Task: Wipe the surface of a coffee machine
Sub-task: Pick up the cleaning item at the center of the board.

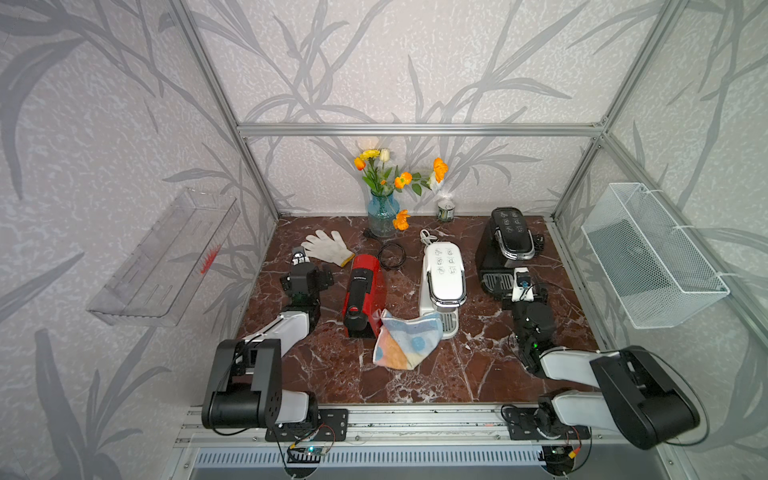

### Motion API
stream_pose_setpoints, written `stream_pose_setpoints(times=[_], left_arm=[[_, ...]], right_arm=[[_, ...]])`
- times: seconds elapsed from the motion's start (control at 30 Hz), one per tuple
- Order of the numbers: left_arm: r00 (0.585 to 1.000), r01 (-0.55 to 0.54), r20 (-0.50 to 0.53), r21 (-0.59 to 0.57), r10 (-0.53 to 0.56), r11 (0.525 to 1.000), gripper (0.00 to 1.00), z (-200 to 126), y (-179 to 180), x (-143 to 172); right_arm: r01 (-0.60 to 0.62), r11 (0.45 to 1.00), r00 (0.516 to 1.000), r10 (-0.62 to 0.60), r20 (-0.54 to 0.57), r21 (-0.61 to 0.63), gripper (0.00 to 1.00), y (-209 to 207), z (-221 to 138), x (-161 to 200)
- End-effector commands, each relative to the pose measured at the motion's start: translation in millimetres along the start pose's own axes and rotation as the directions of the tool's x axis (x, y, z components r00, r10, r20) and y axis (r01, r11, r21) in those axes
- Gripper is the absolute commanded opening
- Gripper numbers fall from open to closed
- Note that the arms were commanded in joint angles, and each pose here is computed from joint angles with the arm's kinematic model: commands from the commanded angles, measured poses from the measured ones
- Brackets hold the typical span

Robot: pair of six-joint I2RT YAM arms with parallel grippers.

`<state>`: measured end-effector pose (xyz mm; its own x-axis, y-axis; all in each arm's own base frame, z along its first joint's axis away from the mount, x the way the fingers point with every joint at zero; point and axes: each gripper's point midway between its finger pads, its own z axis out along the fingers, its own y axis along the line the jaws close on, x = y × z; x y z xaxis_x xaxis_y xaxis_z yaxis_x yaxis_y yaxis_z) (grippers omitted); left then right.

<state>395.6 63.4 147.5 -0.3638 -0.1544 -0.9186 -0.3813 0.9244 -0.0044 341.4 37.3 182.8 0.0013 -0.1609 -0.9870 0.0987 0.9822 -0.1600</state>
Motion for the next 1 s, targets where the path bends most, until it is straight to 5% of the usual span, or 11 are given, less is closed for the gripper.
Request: stream_pose_setpoints(times=[0.0, 0.1, 0.23, 0.4, 0.47, 0.73, 0.97], left_arm=[[0.988, 0.106, -0.093, -0.152, -0.121, 0.983, 1.0, -19, 29, 7], [0.981, 0.16, -0.097, -0.104, -0.17, 0.982, 1.0, -31, 26, 3], [0.952, 0.289, -0.099, -0.031, -0.291, 0.957, 1.0, -47, 18, 7], [0.922, 0.338, -0.22, 0.047, -0.32, 0.94, 1.0, -66, 3, 24], [0.909, 0.353, -0.249, 0.035, -0.334, 0.935, 1.0, -73, 5, 30], [0.861, 0.378, -0.39, 0.062, -0.326, 0.924, 1.0, -93, -5, 51], [0.848, 0.376, -0.43, 0.074, -0.311, 0.924, 0.99, -97, -8, 62]], right_arm=[[-0.072, 0.997, 0.993, 0.071, -0.096, -0.003, 0.99, -2, -6, -4], [-0.201, 0.98, 0.937, 0.195, -0.29, 0.01, 0.99, -7, -23, -7], [-0.325, 0.925, 0.887, 0.227, -0.402, -0.196, 0.99, 29, -44, -18], [-0.568, 0.76, 0.676, 0.212, -0.705, -0.316, 0.99, 92, -87, 12], [-0.584, 0.737, 0.636, 0.153, -0.757, -0.341, 0.99, 114, -110, 22], [-0.464, 0.706, 0.649, -0.14, -0.747, -0.535, 1.0, 176, -191, 40], [-0.308, 0.638, 0.711, -0.338, -0.617, -0.706, 0.98, 232, -233, 45]])
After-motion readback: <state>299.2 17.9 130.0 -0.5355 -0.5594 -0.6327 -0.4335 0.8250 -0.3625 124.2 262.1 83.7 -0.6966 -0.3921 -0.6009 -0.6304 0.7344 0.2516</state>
